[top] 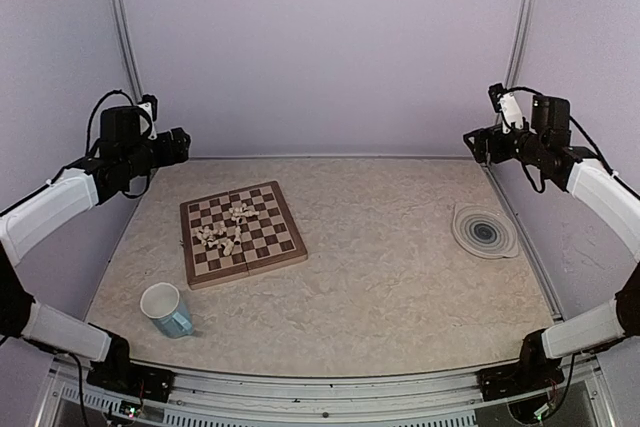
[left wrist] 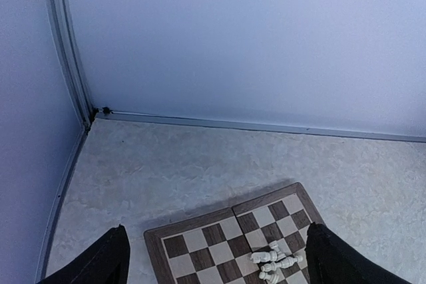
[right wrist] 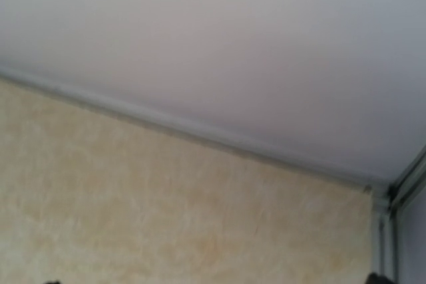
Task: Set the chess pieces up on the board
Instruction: Position the chessboard at the center of the board.
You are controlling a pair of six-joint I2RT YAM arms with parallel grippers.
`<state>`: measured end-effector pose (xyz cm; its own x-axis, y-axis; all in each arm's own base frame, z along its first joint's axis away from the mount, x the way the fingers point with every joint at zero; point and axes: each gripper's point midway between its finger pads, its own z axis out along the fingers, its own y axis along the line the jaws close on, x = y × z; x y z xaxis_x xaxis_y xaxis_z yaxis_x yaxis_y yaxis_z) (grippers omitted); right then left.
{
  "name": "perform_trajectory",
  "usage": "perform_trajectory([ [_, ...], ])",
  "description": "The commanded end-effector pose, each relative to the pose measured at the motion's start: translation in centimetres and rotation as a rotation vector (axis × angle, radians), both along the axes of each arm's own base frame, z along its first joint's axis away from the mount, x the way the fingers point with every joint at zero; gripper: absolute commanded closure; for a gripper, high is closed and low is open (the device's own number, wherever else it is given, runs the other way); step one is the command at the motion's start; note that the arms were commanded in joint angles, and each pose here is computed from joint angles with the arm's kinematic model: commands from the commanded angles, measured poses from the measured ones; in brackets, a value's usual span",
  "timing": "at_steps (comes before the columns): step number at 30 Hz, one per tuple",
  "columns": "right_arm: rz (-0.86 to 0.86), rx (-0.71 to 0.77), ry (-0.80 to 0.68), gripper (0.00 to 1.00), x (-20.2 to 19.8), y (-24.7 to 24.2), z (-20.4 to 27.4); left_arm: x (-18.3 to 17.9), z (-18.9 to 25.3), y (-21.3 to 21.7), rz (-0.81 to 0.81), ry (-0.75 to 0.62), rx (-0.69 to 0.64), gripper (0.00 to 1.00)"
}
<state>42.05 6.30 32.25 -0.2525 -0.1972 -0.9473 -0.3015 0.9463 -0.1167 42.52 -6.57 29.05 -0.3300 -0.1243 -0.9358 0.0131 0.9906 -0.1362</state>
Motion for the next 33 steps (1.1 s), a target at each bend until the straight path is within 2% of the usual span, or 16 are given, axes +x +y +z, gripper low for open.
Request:
perform_trajectory([
  [1, 0.033, 0.014, 0.007, 0.01, -0.5, 0.0, -1.5, 0.3, -0.3, 2.4, 0.071, -0.034, -0.045, 0.07],
  [7, 0.178, -0.025, 0.068, 0.02, -1.5, 1.9, -4.7, -0.1, -2.3, 5.8, 0.176, -0.011, -0.077, 0.03],
  [14, 0.384, -0.115, 0.076, 0.07, -2.2, 7.3, -6.2, 0.5, -5.8, 9.1, 0.298, 0.101, -0.135, 0.02],
  [17, 0.486, -0.132, 0.095, 0.08, -2.8, 10.7, -7.5, 1.4, -8.9, 10.2, 0.318, 0.169, -0.205, 0.02],
  [21, 0.683, -0.071, 0.173, 0.12, -5.3, 15.5, -10.1, 2.6, -13.5, 11.6, 0.374, 0.295, -0.280, 0.01],
  [26, 0.783, -0.061, 0.198, 0.14, -7.3, 17.7, -12.0, 4.3, -18.6, 10.2, 0.308, 0.409, -0.394, 0.03],
  [33, 0.803, -0.082, 0.183, 0.15, -8.4, 17.8, -13.3, 5.3, -23.9, 7.2, 0.251, 0.556, -0.382, 0.09],
])
